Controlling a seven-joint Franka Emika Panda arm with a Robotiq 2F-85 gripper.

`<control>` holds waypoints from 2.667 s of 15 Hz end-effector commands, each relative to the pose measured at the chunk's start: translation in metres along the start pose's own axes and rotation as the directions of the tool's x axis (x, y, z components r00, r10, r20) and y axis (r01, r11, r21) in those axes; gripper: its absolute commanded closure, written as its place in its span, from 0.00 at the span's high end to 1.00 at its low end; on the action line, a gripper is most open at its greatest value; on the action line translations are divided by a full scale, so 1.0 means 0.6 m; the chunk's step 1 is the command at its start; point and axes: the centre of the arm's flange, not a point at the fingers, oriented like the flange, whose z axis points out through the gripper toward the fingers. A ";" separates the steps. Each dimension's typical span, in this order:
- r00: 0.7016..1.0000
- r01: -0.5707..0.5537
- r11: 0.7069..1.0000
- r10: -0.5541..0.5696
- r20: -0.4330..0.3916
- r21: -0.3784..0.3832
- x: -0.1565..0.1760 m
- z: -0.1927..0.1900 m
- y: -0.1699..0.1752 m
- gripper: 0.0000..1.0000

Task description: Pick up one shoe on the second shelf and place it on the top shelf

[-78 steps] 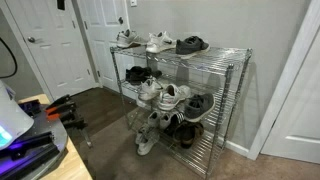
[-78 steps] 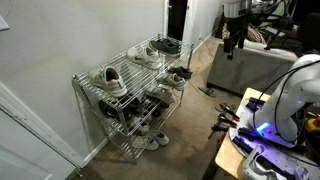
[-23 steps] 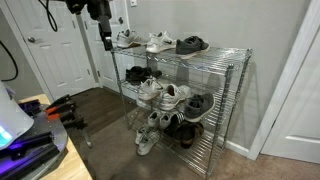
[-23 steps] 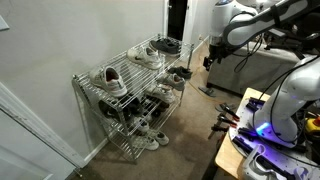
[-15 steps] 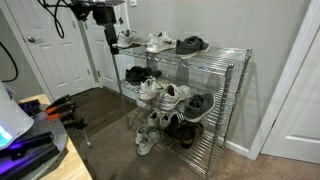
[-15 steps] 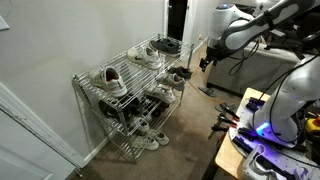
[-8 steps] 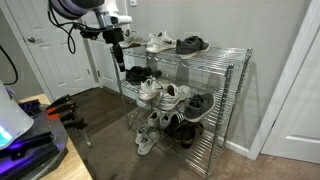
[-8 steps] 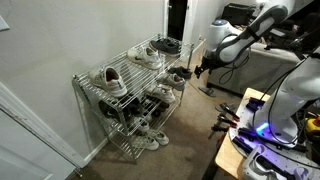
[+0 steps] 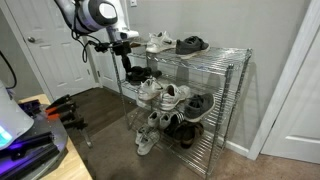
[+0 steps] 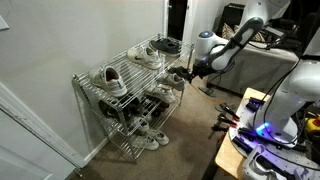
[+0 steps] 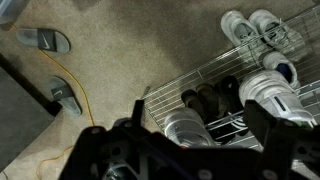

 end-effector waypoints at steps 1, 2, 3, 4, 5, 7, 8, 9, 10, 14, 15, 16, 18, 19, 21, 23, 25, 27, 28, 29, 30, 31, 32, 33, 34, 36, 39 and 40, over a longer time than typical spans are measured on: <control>0.998 -0.057 0.998 0.057 0.015 -0.011 0.045 0.067 -0.019 1.00; 0.997 -0.075 0.997 0.075 0.023 -0.014 0.057 0.077 -0.015 1.00; 0.994 -0.101 0.995 0.102 0.035 -0.009 0.071 0.086 -0.010 1.00; 0.990 -0.133 0.991 0.133 0.046 -0.006 0.082 0.096 -0.007 1.00; 0.984 -0.170 0.985 0.169 0.060 0.004 0.090 0.106 -0.006 1.00; 0.968 -0.242 0.970 0.240 0.069 0.028 0.106 0.122 -0.009 1.00; 0.958 -0.283 0.958 0.280 0.068 0.038 0.114 0.128 -0.011 1.00; 0.947 -0.317 0.947 0.314 0.065 0.048 0.123 0.134 -0.012 1.00; 0.935 -0.354 0.934 0.351 0.054 0.054 0.129 0.139 -0.012 1.00; 0.892 -0.449 0.890 0.451 -0.015 0.080 0.157 0.151 -0.001 1.00; 0.881 -0.469 0.879 0.472 -0.031 0.082 0.164 0.156 0.002 1.00; 0.868 -0.491 0.867 0.496 -0.042 0.083 0.170 0.162 0.005 1.00; 0.840 -0.536 0.841 0.540 -0.055 0.080 0.180 0.177 0.010 1.00; 0.823 -0.562 0.823 0.566 -0.050 0.077 0.186 0.186 0.011 1.00; 0.796 -0.602 0.795 0.605 -0.025 0.069 0.194 0.206 0.009 1.00; 0.776 -0.629 0.775 0.631 -0.013 0.057 0.199 0.226 0.010 1.00; 0.756 -0.653 0.755 0.654 0.000 0.053 0.202 0.240 0.011 1.00; 0.732 -0.681 0.731 0.681 0.019 0.050 0.205 0.254 0.008 1.00; 0.724 -0.690 0.723 0.690 0.028 0.039 0.205 0.261 0.006 1.00; 0.718 -0.696 0.717 0.695 0.039 0.032 0.206 0.267 0.004 1.00; 0.713 -0.701 0.713 0.700 0.049 0.024 0.205 0.273 0.003 1.00; 0.710 -0.703 0.711 0.702 0.058 0.015 0.205 0.280 0.002 1.00; 0.710 -0.703 0.711 0.701 0.065 0.006 0.203 0.284 0.001 0.91; 0.720 -0.692 0.722 0.690 0.073 0.005 0.203 0.289 0.000 0.74; 0.721 -0.691 0.723 0.688 0.076 0.004 0.202 0.291 -0.002 0.68; 0.721 -0.690 0.724 0.687 0.085 0.003 0.199 0.293 -0.003 0.54; 0.724 -0.687 0.727 0.684 0.083 0.003 0.192 0.285 -0.001 0.35; 0.724 -0.687 0.726 0.684 0.084 0.008 0.191 0.280 0.001 0.28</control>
